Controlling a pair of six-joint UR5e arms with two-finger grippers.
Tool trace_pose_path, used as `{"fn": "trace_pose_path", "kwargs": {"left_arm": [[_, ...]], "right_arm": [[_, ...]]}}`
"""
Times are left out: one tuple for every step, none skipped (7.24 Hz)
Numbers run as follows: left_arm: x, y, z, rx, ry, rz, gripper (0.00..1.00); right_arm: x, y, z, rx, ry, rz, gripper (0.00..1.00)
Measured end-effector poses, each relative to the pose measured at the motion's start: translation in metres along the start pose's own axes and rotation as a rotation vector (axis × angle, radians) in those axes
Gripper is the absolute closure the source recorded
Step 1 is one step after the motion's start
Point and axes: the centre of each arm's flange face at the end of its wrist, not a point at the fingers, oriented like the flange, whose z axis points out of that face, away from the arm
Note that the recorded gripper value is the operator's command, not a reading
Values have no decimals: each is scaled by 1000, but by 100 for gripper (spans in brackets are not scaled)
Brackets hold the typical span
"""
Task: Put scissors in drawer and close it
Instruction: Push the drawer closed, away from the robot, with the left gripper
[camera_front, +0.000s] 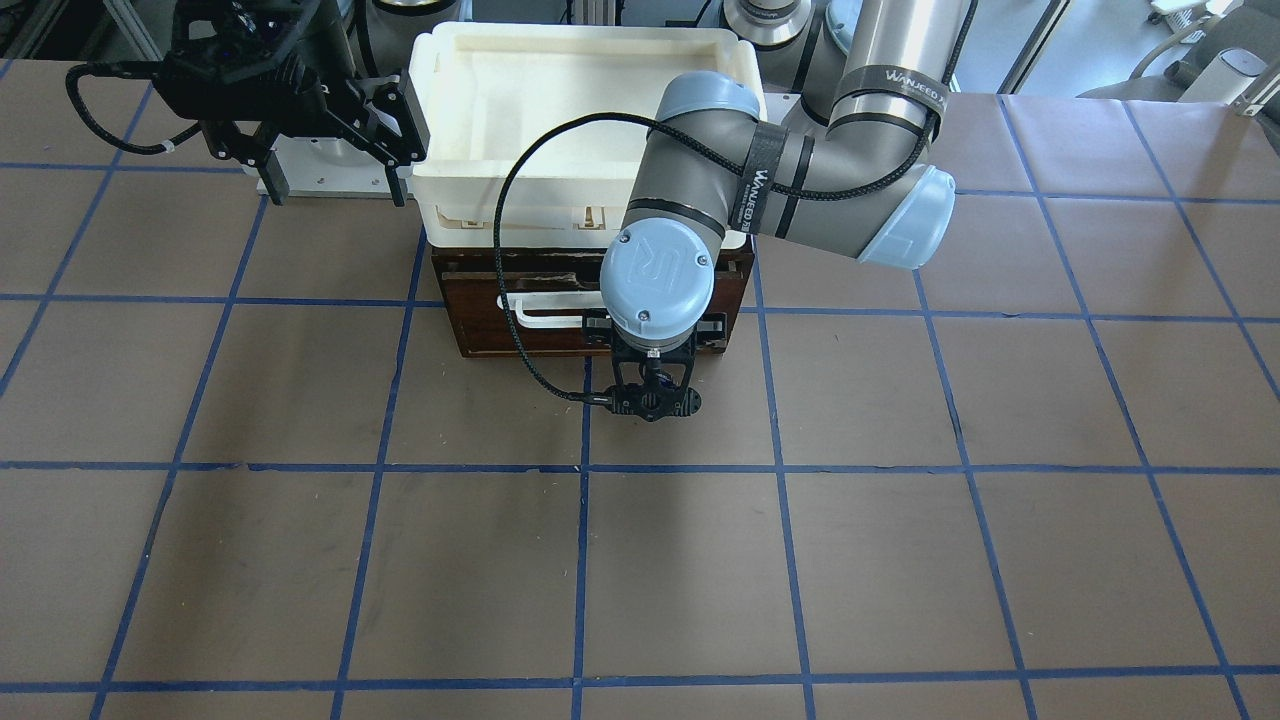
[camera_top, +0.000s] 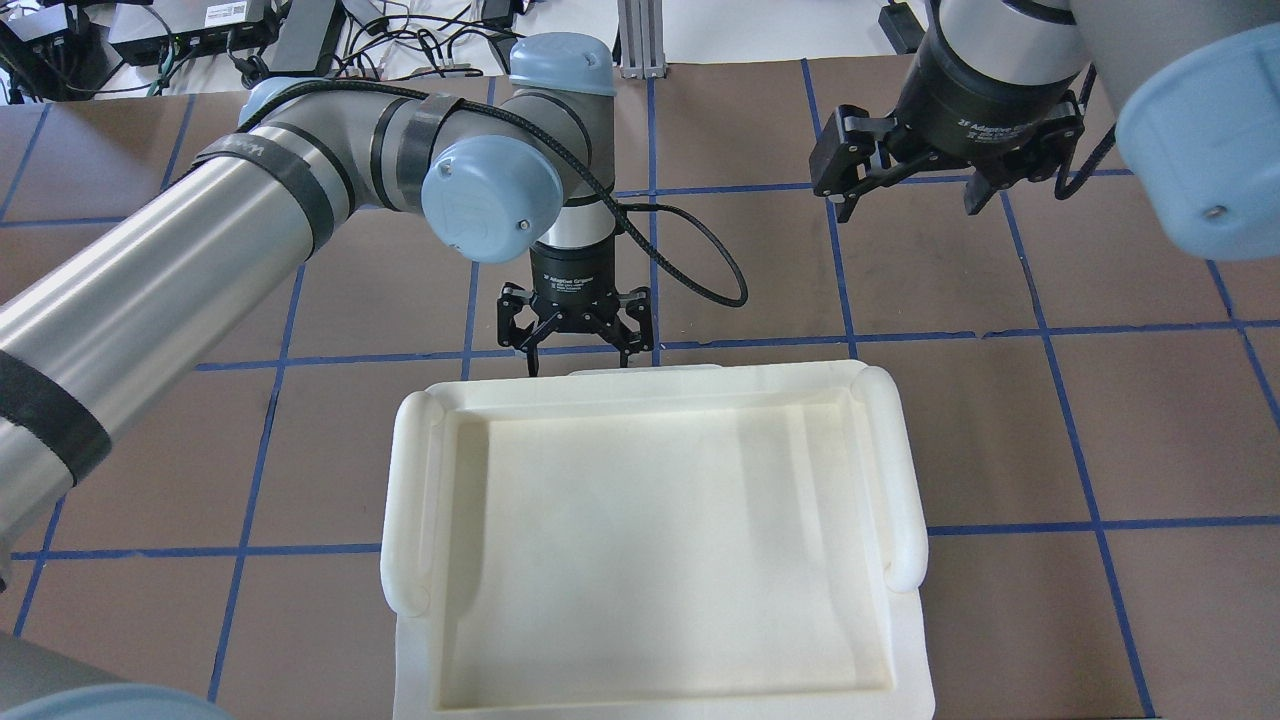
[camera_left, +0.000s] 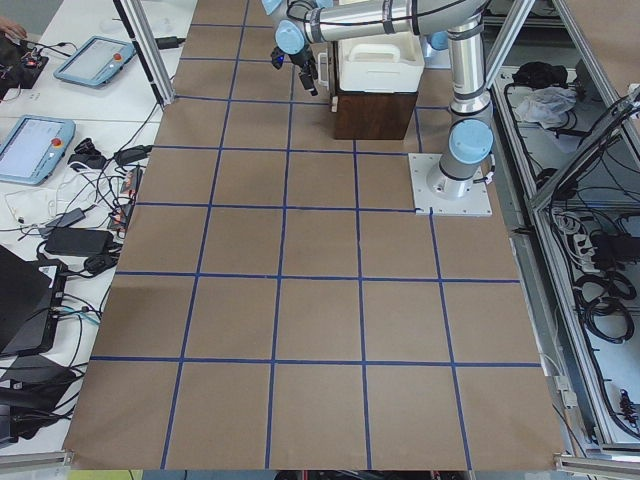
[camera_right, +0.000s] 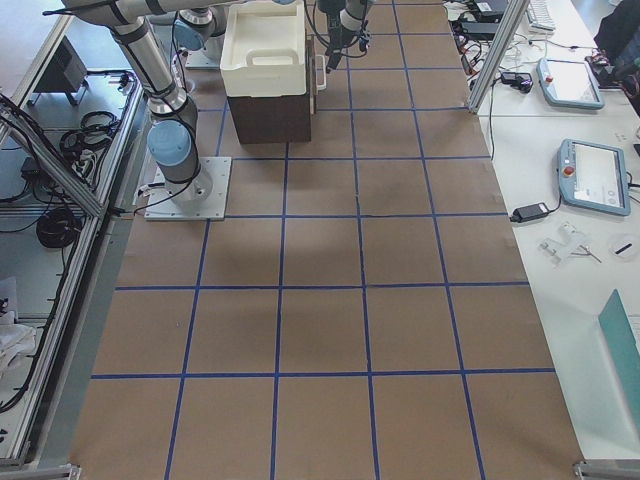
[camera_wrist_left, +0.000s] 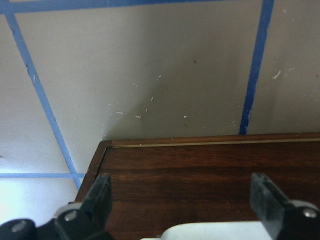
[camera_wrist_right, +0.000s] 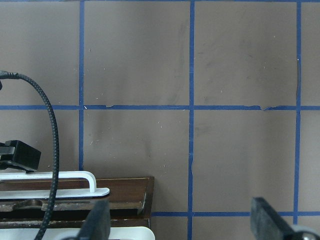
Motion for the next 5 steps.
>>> {"fn": "trace_pose_path", "kwargs": {"left_arm": [[1, 3, 0, -6, -2, 0, 0], [1, 3, 1, -11, -3, 0, 0], [1, 5, 2, -20, -7, 0, 0], [1, 7, 2, -34, -12, 0, 0], [1, 9, 3, -44, -15, 0, 0]], "right_arm": [[0, 0, 0, 0, 0, 0, 0], [-1, 0, 0, 1, -1, -1, 0], [-1, 1, 0, 1, -3, -1, 0], [-1, 1, -1, 2, -5, -1, 0], [-1, 0, -1, 3, -5, 0, 0]]}}
